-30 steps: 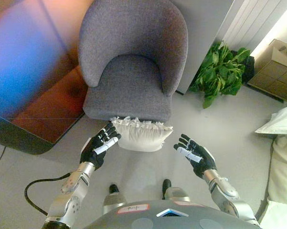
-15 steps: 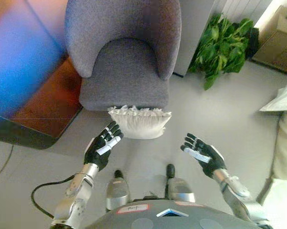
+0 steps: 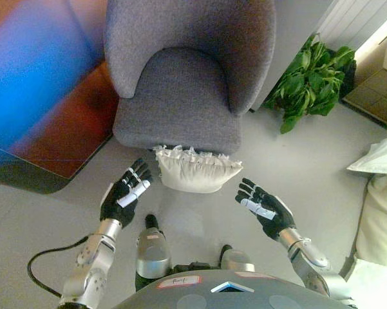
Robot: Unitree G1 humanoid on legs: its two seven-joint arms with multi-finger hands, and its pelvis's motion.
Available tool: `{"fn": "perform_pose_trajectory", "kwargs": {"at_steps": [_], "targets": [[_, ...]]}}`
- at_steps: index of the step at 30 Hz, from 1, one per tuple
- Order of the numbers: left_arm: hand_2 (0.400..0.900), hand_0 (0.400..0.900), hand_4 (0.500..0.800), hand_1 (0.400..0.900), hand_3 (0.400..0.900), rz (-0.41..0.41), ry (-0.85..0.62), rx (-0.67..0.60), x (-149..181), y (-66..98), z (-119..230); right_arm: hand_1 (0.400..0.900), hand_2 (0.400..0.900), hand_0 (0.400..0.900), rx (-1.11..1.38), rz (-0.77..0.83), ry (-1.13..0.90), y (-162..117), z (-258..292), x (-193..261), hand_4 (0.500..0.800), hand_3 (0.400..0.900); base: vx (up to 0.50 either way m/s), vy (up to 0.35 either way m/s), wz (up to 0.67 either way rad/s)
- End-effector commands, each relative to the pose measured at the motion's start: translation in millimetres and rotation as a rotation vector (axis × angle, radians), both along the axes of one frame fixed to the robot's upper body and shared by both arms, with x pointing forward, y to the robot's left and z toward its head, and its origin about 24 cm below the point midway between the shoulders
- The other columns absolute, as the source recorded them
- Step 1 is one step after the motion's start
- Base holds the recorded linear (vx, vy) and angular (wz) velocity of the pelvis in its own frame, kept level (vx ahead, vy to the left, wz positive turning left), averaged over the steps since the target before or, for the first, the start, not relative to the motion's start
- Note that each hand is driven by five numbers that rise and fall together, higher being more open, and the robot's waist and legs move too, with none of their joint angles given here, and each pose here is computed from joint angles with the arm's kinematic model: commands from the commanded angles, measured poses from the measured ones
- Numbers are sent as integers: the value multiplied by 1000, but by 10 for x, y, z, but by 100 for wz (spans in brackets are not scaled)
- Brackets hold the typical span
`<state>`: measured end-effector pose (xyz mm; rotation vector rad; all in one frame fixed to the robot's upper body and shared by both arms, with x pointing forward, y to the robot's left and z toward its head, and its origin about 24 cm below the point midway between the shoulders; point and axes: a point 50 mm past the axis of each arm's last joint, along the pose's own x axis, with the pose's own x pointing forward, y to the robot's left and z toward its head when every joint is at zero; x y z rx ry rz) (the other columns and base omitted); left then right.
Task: Pick up the pillow and put it on the sofa.
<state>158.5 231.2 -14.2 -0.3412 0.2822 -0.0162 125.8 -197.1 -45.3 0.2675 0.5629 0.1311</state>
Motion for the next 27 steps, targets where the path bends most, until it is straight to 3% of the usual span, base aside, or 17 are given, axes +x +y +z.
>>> {"fn": "perform_pose_trajectory", "kwargs": {"at_steps": [1, 7, 16, 27], "targets": [[900, 900, 800, 900, 900, -57, -145, 33, 53, 26, 287, 900, 900, 900, -18, -44, -187, -105, 335, 194, 800, 900, 279, 273, 15], [900, 900, 800, 900, 900, -59, -142, 56, 116, 26, 297, 900, 900, 900, -42, -28, -201, 3, 299, 204, 800, 900, 304, 161, 12], [900, 900, 800, 900, 900, -84, -182, 90, 252, -29, 414, 900, 900, 900, -198, 22, -233, -125, 341, 256, 800, 900, 282, -246, 50], [900, 900, 800, 900, 900, -63, -171, 148, 260, 41, 424, 900, 900, 900, -944, 372, -177, -497, 388, 455, 800, 900, 168, -102, 30]]}}
